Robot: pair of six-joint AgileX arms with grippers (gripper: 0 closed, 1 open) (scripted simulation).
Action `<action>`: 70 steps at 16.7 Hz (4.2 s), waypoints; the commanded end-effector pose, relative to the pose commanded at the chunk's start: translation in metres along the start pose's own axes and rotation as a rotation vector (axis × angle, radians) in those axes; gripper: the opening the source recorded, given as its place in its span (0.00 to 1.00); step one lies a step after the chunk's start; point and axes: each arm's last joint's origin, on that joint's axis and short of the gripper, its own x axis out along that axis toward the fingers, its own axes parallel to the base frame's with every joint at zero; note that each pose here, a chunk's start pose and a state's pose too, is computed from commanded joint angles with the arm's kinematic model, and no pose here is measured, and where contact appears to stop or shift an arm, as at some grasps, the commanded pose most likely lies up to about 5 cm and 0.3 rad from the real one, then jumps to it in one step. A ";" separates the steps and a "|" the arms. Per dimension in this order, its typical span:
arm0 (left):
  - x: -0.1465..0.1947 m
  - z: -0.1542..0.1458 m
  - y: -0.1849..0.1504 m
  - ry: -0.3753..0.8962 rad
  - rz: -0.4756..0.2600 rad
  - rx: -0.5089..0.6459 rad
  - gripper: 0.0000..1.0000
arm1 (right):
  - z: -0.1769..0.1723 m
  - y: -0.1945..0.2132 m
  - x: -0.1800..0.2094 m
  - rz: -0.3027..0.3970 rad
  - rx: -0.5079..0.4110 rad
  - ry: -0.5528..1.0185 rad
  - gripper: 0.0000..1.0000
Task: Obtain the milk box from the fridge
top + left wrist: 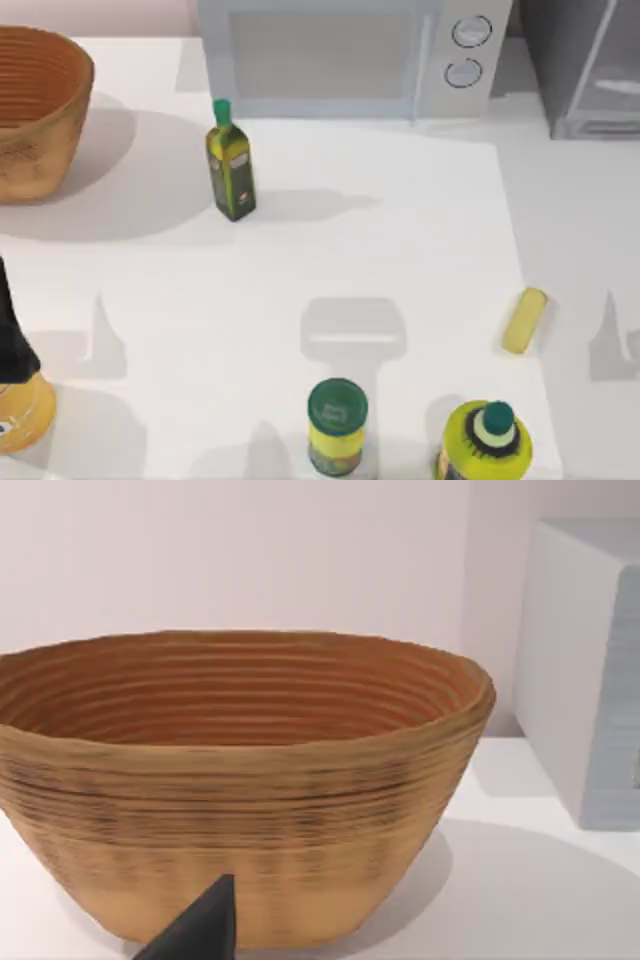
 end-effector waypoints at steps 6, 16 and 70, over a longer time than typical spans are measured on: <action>0.000 0.000 0.000 0.000 0.000 0.000 1.00 | 0.007 -0.003 0.006 0.000 -0.006 -0.017 1.00; 0.000 0.000 0.000 0.000 0.000 0.000 1.00 | 0.006 -0.043 0.067 -0.008 -0.010 0.008 1.00; 0.000 0.000 0.000 0.000 0.000 0.000 1.00 | -0.089 -0.088 0.369 -0.010 -0.004 0.000 1.00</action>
